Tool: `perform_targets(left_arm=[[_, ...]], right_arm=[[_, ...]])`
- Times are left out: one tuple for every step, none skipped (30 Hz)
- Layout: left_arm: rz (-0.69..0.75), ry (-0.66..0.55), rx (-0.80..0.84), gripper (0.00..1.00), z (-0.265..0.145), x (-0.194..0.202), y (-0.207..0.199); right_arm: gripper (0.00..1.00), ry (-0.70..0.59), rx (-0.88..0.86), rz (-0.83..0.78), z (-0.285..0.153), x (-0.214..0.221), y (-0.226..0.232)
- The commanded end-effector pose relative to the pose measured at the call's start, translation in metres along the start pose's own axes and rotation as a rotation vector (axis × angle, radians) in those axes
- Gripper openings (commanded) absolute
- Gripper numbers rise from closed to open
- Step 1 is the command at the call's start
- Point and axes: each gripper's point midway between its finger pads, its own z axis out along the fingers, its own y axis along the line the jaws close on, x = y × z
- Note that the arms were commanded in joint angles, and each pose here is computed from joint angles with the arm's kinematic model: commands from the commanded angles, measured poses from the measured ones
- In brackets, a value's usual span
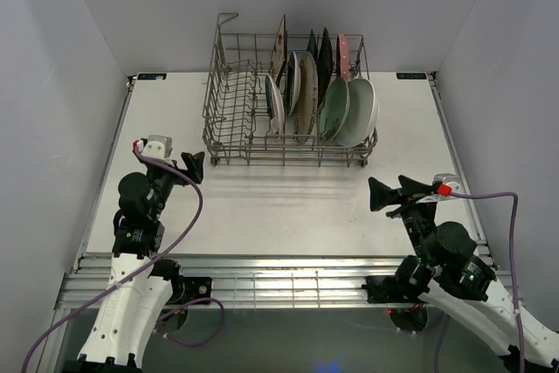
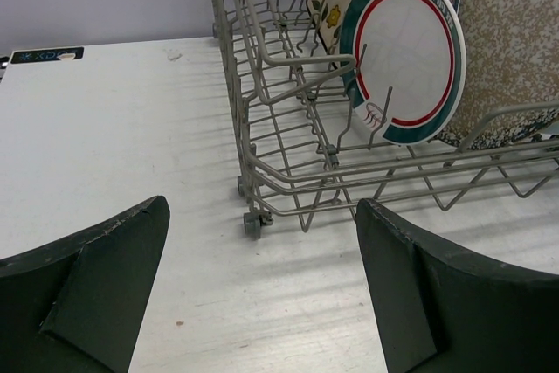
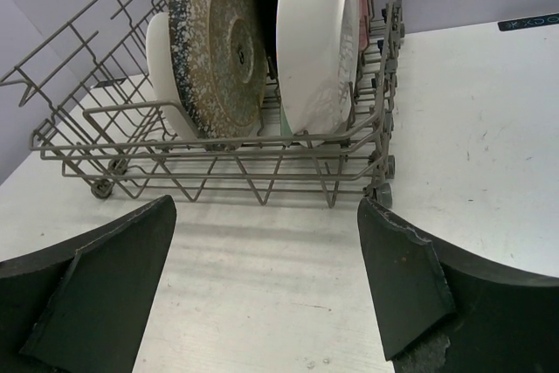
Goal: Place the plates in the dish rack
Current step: Reset both arms
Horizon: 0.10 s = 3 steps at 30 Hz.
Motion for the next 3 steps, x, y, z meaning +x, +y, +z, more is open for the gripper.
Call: perform_targets(left_arm=[[0.002,-0.043,-0.012,0.98,0.0011,-0.0085,0.0028],[0.002,-0.041,-0.015,0.98,0.0012,-0.0078,0.0034],[0.003,-0.051,-0.019,0.98,-0.0001,-0.011,0.0038]], right_arm=[[0.9,-0.023,0.014,0.025,0.0001,-0.0068,-0.0014],[0.9,-0.017,0.012,0.024,0.0,-0.0061,-0.0009],[0.9,-0.011,0.018,0.023,0.0,-0.0048,-0.0019]])
